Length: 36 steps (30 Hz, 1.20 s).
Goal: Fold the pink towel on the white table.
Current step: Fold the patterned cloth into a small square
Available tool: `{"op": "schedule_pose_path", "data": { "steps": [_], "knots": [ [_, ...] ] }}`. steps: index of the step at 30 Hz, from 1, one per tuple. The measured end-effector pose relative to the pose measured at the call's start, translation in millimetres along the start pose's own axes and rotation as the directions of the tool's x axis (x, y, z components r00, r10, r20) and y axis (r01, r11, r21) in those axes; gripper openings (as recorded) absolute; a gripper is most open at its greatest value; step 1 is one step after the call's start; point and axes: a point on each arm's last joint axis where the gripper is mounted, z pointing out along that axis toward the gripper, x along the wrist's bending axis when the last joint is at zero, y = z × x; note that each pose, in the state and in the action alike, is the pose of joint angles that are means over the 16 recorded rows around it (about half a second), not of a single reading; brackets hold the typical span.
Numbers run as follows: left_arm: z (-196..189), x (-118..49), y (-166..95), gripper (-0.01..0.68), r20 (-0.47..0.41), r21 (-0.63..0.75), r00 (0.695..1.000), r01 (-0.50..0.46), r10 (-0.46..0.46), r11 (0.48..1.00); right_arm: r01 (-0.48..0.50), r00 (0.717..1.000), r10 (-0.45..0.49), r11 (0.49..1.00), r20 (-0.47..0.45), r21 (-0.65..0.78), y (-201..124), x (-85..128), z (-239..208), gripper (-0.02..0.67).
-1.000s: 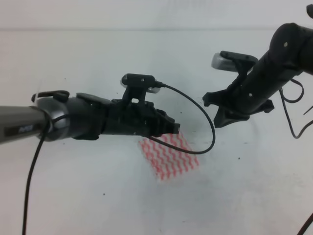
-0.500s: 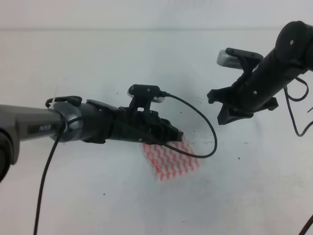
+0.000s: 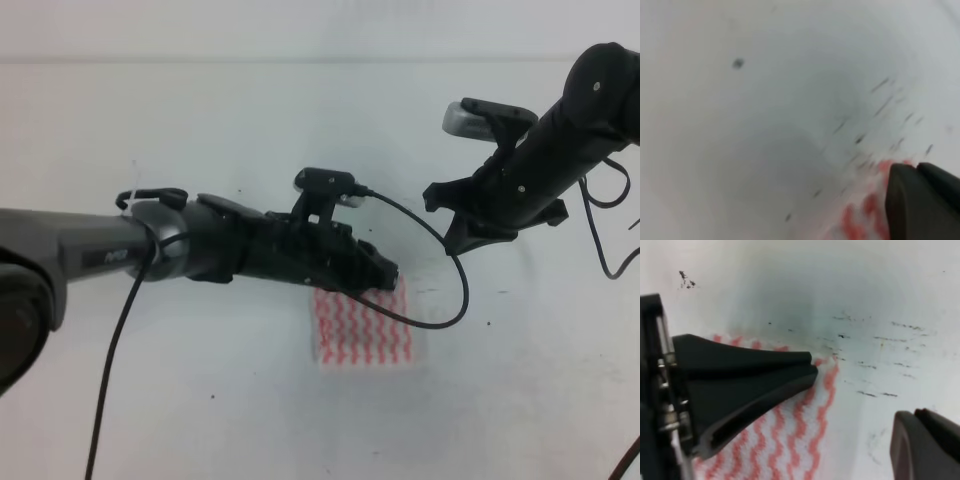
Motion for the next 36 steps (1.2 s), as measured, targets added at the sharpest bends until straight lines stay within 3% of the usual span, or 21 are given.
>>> {"op": "schedule_pose_path", "data": {
  "steps": [10, 20, 27, 36],
  "knots": [
    [-36, -17.7, 26, -0.001, -0.066, -0.040, 0.994, -0.086, 0.083, 0.995, 0.014, 1.000, -0.015, 0.999, -0.011, -0.048, -1, 7, -20, -0.018],
    [-128, -55.0, 33, -0.002, -0.310, -0.191, 0.946, -0.156, 0.091, 0.969, 0.060, 0.997, -0.069, 0.969, -0.029, -0.239, -24, 26, -93, -0.018],
    [-205, -91.5, 6, -0.002, -0.448, -0.337, 0.893, -0.196, 0.026, 0.921, 0.074, 0.995, -0.096, 0.918, -0.038, -0.391, -70, 33, -147, -0.018],
    [-267, -123.4, -57, -0.001, -0.520, -0.471, 0.852, -0.231, -0.056, 0.851, 0.092, 0.991, -0.130, 0.815, -0.027, -0.572, -153, 27, -192, -0.018]
  ]
}}
